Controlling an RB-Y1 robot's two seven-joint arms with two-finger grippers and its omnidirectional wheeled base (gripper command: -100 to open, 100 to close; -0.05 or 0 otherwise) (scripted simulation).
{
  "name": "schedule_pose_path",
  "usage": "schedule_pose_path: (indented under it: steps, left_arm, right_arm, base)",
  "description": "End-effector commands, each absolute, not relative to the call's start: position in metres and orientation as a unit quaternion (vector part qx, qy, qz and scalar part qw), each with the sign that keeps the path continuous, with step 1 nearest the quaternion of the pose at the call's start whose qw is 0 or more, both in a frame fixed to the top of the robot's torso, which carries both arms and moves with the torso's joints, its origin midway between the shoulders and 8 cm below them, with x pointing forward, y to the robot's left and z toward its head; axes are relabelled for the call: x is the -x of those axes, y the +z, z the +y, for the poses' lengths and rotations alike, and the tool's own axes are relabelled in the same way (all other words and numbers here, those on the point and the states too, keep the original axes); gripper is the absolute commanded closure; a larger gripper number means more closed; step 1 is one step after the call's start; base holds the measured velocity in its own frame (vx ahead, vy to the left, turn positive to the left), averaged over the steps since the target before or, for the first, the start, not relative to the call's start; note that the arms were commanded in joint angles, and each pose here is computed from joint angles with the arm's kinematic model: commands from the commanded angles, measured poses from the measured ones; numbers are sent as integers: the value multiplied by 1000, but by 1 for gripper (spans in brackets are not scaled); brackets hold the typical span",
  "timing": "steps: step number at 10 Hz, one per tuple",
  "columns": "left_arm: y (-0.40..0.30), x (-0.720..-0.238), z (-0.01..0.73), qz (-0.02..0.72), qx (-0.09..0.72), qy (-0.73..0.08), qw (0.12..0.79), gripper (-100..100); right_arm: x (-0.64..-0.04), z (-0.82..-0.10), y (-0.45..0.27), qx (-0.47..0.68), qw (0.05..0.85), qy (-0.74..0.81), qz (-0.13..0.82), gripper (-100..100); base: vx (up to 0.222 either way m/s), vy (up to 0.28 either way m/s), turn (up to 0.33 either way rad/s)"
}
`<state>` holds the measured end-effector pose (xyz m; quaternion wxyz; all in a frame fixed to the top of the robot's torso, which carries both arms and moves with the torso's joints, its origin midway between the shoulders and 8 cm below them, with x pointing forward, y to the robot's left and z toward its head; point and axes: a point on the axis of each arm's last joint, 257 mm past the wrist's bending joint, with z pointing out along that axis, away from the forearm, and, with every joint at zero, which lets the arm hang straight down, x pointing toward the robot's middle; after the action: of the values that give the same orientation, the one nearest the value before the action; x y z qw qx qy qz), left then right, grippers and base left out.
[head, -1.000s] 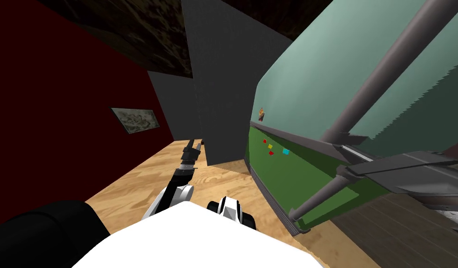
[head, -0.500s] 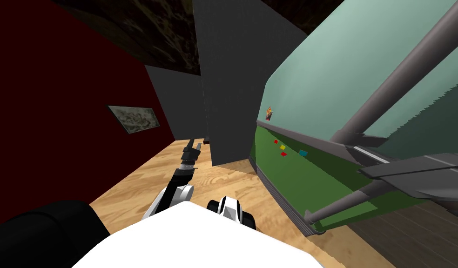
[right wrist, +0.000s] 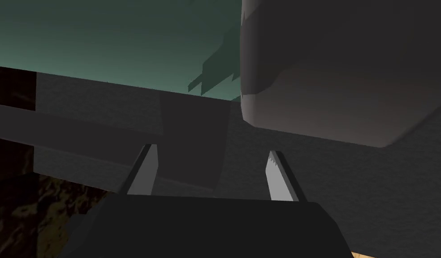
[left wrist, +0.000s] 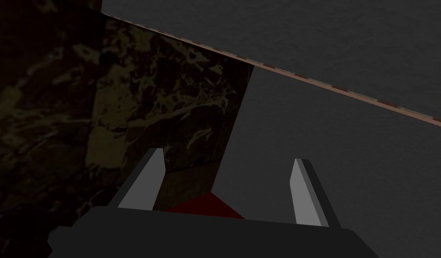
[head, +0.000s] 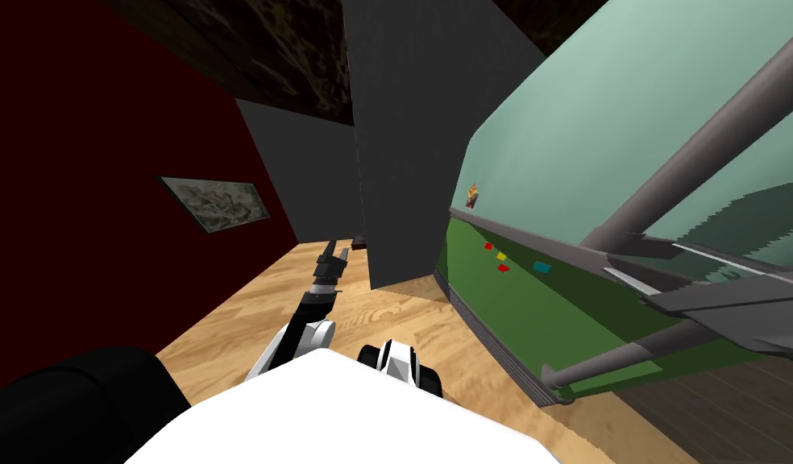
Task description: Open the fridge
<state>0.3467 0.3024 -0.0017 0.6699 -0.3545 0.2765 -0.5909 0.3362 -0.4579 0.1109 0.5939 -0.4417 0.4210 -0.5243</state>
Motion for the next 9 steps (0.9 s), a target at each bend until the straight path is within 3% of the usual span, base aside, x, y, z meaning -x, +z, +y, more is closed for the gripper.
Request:
schedule_pose_path:
  steps: [1, 4, 8, 9]
  left_arm:
    - [-2, -347, 302, 276, 354, -591, 670, 0]
    - [-2, -347, 302, 276, 354, -591, 670, 0]
    - [-2, -347, 302, 277, 354, -591, 670, 0]
    - [-2, -347, 302, 277, 354, -591, 670, 0]
  right_arm:
    - [-331, -482, 119, 437, 572, -545, 430, -100]
    - [-327, -498, 122, 434, 559, -557, 435, -100]
    - [-328, -517, 134, 429, 548, -567, 441, -100]
    - [-327, -506, 127, 431, 554, -561, 438, 100]
  base:
    - [112, 165, -150]
    - [84, 163, -142]
    - [18, 36, 102]
    - [-11, -33, -201]
